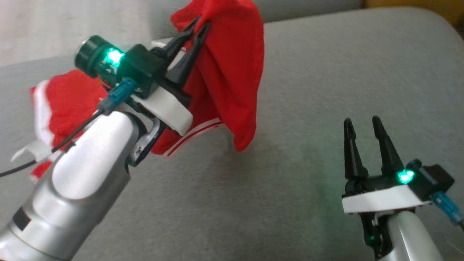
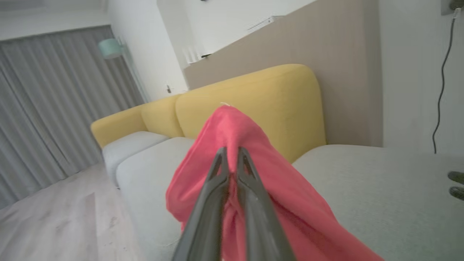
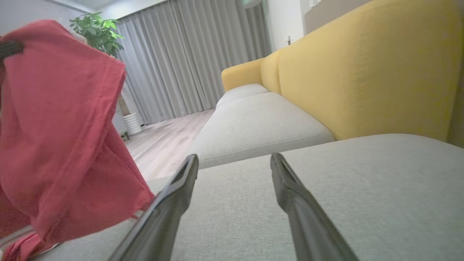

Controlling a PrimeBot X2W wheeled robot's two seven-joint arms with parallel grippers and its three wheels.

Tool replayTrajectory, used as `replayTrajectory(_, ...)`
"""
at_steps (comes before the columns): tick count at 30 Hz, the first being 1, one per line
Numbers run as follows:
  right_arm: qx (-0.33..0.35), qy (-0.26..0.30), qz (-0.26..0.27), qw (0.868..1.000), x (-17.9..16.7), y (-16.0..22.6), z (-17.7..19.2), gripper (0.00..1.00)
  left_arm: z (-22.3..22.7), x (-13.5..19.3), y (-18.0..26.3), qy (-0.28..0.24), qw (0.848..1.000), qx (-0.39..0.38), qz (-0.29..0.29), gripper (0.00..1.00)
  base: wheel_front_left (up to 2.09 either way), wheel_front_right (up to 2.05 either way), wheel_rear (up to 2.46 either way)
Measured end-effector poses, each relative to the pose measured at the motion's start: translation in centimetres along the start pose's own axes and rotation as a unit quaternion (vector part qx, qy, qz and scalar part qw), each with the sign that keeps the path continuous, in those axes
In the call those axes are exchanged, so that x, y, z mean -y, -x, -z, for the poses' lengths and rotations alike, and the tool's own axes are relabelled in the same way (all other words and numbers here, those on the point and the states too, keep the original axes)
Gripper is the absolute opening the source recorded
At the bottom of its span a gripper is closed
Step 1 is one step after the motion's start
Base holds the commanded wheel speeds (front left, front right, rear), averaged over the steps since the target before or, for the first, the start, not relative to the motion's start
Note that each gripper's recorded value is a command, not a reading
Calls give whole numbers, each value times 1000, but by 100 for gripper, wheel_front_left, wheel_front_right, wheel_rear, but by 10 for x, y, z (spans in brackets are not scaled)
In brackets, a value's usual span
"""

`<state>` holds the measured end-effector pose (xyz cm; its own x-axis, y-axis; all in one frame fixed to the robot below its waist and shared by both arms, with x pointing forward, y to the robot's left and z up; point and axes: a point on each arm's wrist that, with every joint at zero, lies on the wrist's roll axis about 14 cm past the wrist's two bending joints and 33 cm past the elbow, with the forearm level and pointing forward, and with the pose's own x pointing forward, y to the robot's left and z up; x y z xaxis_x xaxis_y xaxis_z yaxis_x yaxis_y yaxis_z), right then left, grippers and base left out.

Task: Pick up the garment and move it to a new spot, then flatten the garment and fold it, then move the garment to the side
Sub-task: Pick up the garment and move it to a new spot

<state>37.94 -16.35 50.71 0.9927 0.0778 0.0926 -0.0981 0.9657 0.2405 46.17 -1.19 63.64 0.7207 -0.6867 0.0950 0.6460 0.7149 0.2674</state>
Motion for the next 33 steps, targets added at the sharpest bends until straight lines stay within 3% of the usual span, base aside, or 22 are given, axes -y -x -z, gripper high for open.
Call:
replayTrajectory(8, 23, -8, 61, 998, 37, 11, -18, 100, 36, 46, -58, 11, 997, -14, 72, 0, 0, 0, 0)
replayTrajectory(9, 23, -9, 70, 997, 42, 14, -18, 100, 39, 49, -66, 9, 997, -13, 78, 32, 0, 0, 0)
replayTrajectory(10, 23, -10, 79, 997, 47, 16, -18, 100, 42, 54, -74, 9, 996, -12, 85, 98, 0, 0, 0)
replayTrajectory(15, 10, -7, 113, 993, 67, 25, -12, 100, 81, 66, -97, 17, 993, -44, 110, 100, 0, 0, 0)
replayTrajectory(19, 6, -6, 119, 993, 71, 23, -9, 100, 106, 53, -90, 19, 993, -64, 93, 100, 0, 0, 0)
replayTrajectory(27, 6, -1, 72, 997, 48, 1, -5, 100, 114, -21, -39, 26, 997, -58, -34, 100, 0, 0, 0)
replayTrajectory(33, -1, 4, 25, 1000, 20, -14, 3, 100, 121, -38, 27, 54, 990, -54, -118, 100, 0, 0, 0)
